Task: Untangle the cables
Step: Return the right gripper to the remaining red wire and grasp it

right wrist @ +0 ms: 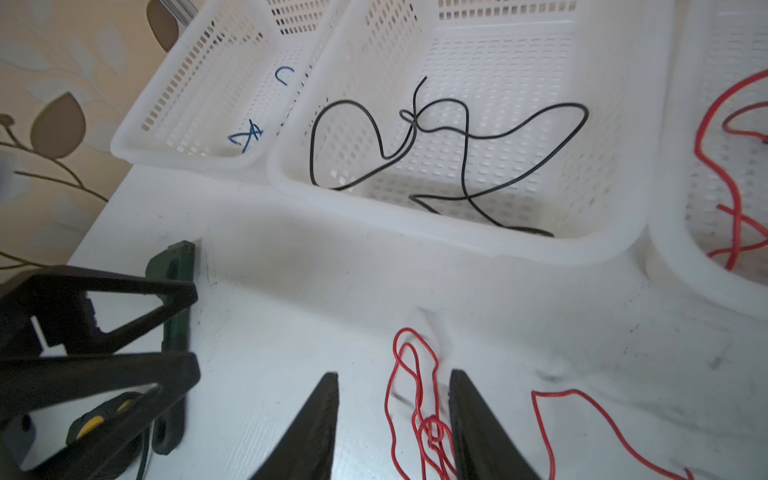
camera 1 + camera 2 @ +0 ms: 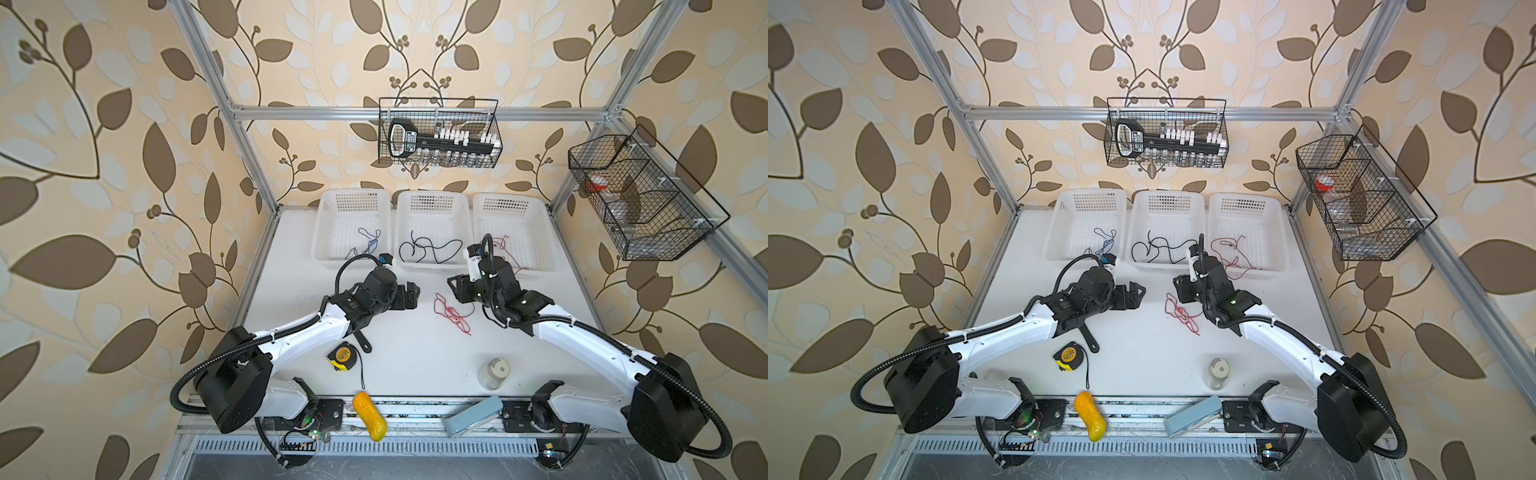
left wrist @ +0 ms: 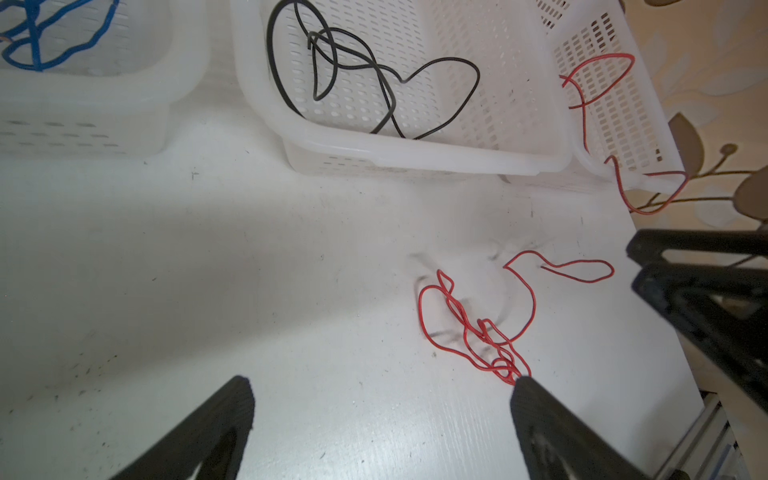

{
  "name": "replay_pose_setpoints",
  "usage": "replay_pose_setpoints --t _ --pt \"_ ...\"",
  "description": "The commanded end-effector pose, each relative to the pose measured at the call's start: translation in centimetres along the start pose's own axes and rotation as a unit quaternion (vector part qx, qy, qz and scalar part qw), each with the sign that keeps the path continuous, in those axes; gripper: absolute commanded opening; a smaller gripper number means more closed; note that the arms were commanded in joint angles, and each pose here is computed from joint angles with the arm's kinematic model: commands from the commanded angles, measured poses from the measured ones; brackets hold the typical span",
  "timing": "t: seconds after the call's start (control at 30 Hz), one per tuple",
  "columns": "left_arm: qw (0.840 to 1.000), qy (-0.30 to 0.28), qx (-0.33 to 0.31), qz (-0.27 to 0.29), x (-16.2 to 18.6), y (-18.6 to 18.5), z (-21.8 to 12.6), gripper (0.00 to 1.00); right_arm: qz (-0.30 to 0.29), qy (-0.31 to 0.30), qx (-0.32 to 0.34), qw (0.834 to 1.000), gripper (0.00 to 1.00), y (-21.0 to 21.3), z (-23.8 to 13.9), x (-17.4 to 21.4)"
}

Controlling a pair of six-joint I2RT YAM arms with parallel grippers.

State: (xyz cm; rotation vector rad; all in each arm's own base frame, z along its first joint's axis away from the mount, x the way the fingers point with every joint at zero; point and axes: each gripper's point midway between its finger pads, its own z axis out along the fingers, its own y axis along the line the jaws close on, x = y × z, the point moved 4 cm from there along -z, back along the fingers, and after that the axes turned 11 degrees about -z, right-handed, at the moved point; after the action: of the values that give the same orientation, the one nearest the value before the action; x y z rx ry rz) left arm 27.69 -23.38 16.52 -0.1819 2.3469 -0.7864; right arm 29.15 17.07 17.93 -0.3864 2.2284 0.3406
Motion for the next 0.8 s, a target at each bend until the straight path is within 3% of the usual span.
replay_pose_setpoints --t 0.0,0.23,0.77 --pt "1.0 -0.017 0.004 0.006 -0.7 -0.6 -0.4 0.99 -0.008 0.04 0.027 0.999 0.45 -0.9 0.3 2.3" --pt "1.0 -0.016 -0.001 0.002 -0.6 -0.3 -0.4 0.99 -0.005 0.066 0.066 0.996 0.54 -2.1 0.3 4.4" --pt "1.0 -0.011 -0.01 0.002 -0.5 -0.2 -0.3 0.99 -0.027 0.126 0.014 0.992 0.51 0.7 3.2 7.7"
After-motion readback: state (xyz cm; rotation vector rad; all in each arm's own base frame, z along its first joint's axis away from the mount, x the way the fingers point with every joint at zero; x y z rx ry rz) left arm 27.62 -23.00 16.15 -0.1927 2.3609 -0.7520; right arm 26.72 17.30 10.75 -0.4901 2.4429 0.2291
